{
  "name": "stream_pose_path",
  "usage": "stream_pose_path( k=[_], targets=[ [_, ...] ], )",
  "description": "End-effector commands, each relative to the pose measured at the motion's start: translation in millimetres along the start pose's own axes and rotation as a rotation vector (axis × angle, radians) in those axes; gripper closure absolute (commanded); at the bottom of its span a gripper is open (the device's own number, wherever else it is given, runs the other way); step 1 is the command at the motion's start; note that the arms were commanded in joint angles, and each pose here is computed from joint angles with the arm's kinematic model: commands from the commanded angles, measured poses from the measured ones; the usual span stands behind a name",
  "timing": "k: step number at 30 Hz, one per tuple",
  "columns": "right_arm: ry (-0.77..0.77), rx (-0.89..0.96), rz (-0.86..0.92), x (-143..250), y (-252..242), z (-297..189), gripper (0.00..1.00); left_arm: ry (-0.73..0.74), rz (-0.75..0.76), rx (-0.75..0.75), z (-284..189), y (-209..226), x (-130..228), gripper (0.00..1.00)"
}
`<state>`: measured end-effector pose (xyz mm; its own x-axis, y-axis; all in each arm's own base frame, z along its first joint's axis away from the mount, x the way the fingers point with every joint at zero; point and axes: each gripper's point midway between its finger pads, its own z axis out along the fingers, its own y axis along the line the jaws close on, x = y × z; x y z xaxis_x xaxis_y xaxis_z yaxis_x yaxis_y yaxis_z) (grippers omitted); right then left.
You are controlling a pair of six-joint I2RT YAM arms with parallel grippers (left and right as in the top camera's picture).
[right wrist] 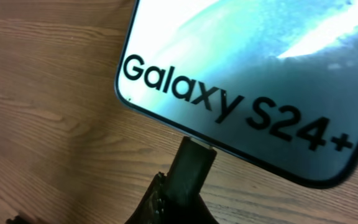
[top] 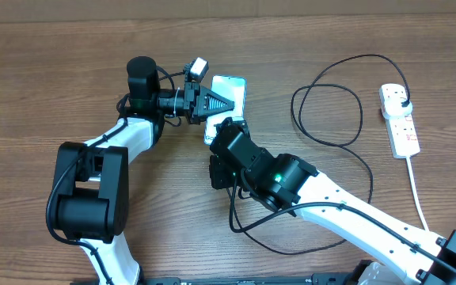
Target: Plug charger to phone and switch on socket
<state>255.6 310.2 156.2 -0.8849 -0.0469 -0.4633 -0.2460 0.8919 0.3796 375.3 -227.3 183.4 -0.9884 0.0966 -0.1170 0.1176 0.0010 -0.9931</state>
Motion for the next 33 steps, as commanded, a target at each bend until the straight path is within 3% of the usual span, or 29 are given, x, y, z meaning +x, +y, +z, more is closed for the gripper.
stream_pose_path(
  k=[1,10,15,21,27,33],
  targets=[
    [-0.123,-0.065,-0.004,-39,19,-18,0.94,0.108,0.035,0.030,20,-5,22,0.96],
    [-0.138,-0.064,0.029,-51,8,-19,0.88,0.109,0.036,0.030,21,-5,22,0.96],
    [-0.070,-0.058,0.027,-36,5,-18,0.68,0.105,0.042,0.029,19,-5,21,0.96],
    [-0.018,-0.095,0.025,-23,8,-34,0.35,0.105,0.083,0.032,20,-5,21,0.96],
    [-0.030,-0.037,0.027,-11,-12,-81,0.00,0.047,0.126,0.007,21,-1,11,0.96],
    [-0.145,0.113,0.032,-7,-56,-139,0.00,-0.063,0.180,-0.054,22,10,-7,0.96]
  ],
)
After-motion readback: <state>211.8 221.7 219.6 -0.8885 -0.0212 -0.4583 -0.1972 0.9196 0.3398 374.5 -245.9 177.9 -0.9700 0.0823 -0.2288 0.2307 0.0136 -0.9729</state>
